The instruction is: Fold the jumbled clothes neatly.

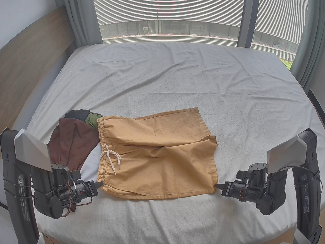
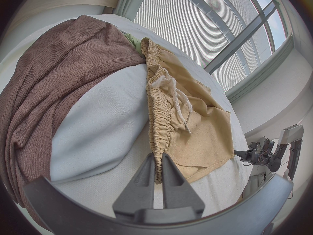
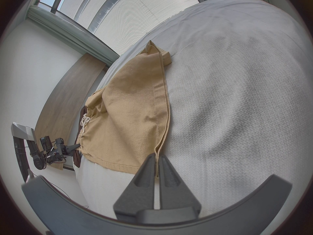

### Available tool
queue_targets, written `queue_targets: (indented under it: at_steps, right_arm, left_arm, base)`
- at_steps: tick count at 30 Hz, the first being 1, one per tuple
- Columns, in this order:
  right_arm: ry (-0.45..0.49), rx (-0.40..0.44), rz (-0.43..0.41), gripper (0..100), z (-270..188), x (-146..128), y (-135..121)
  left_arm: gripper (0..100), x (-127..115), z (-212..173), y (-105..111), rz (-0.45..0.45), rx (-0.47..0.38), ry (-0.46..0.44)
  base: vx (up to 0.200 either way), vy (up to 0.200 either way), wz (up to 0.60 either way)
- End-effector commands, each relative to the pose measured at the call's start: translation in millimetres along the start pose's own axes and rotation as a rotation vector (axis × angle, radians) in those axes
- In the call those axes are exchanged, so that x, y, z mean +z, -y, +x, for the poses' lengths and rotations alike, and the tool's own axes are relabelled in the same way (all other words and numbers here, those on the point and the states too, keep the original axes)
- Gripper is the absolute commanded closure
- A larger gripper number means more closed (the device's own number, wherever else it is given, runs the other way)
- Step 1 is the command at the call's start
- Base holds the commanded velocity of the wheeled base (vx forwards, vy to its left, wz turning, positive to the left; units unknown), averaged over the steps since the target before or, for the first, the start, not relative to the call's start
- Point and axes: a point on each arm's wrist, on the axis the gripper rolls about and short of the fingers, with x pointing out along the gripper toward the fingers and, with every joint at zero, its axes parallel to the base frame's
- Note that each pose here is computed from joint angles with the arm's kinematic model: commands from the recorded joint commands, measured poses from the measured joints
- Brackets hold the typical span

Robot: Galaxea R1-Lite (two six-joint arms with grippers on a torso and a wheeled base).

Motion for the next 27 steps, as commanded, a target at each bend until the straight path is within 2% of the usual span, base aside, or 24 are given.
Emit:
queue_targets:
  at_steps: [1,6,13,27]
  right_arm:
    - [0.002,0.000,0.000,100,-2,1,-1]
    - [0.005,-0.003,-0.002,100,-11,3,-4]
    - [0.006,-0.018,-0.008,100,-26,6,-6]
    - [-0.076,-0.067,-0.025,100,-48,-12,-2]
  left_arm:
    - [100,1,-3,1,-0.001,-0.007,0.001]
    - [100,0,-10,3,-0.005,-0.007,-0.009]
    - [100,-1,-36,16,-0.009,-0.049,-0.028]
    - [100,-16,-51,17,-0.003,-0.026,-0.098]
  base:
    - [0.000,0.000,0.00]
    - [0.000,0.000,0.00]
    - [0.000,0.000,0.00]
    - [0.000,0.000,0.00]
